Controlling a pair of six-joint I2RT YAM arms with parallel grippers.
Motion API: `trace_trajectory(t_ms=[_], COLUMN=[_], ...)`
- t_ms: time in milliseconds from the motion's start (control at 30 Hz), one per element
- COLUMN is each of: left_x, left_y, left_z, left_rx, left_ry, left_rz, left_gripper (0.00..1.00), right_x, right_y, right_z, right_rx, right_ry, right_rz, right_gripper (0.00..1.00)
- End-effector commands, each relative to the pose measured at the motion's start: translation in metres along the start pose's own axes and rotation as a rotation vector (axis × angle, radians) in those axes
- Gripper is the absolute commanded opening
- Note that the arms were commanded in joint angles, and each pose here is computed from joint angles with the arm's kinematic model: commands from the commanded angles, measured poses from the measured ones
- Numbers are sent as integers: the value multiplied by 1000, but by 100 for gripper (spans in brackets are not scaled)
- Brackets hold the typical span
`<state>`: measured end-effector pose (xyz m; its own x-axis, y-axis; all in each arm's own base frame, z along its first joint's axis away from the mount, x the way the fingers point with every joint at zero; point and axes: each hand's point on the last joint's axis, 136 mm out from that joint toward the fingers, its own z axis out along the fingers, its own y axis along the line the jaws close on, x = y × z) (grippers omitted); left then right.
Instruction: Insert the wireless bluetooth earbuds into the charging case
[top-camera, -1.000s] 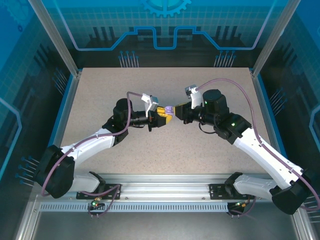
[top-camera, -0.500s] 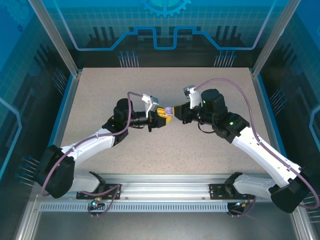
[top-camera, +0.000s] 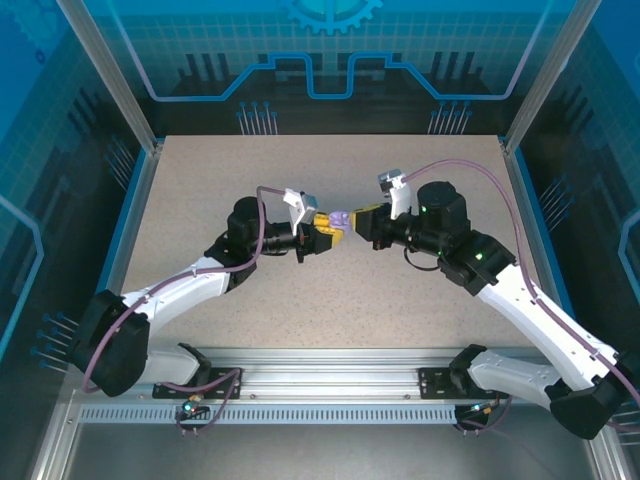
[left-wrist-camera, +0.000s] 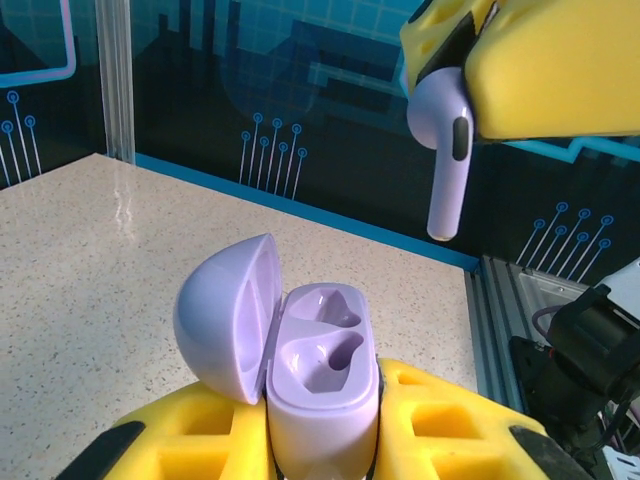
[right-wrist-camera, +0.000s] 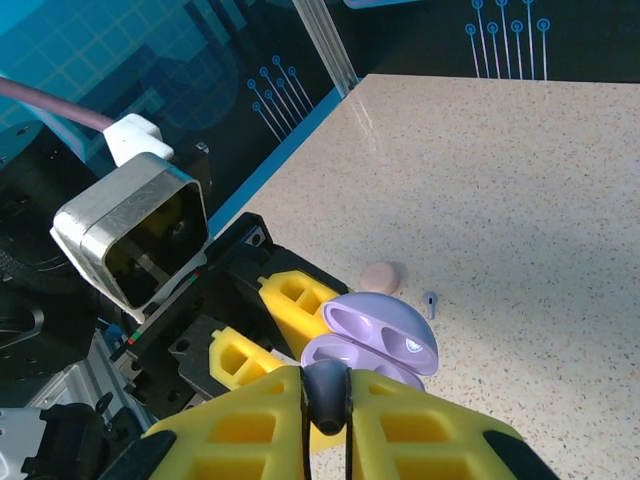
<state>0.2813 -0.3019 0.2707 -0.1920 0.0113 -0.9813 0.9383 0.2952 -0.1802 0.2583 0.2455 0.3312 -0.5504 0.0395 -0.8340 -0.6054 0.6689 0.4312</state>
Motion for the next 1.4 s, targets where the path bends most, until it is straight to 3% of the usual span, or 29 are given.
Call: trace_trajectory(t_ms=[0, 467, 1367], left_x=[-16, -21, -32], left_y=[-9, -7, -12], left_z=[-2, 9, 12], left_rx=[11, 19, 59], left_ry=[-72, -118, -121], left_rz=[140, 191, 97], left_gripper=[16, 15, 15], right_x=[-3, -13, -10], right_y=[6, -1, -7], right_z=[-2, -3, 2], right_rx=[-21, 9, 27], right_ry=[-35, -111, -121], right_rz=[3, 1, -8], right_gripper=[15, 15, 16])
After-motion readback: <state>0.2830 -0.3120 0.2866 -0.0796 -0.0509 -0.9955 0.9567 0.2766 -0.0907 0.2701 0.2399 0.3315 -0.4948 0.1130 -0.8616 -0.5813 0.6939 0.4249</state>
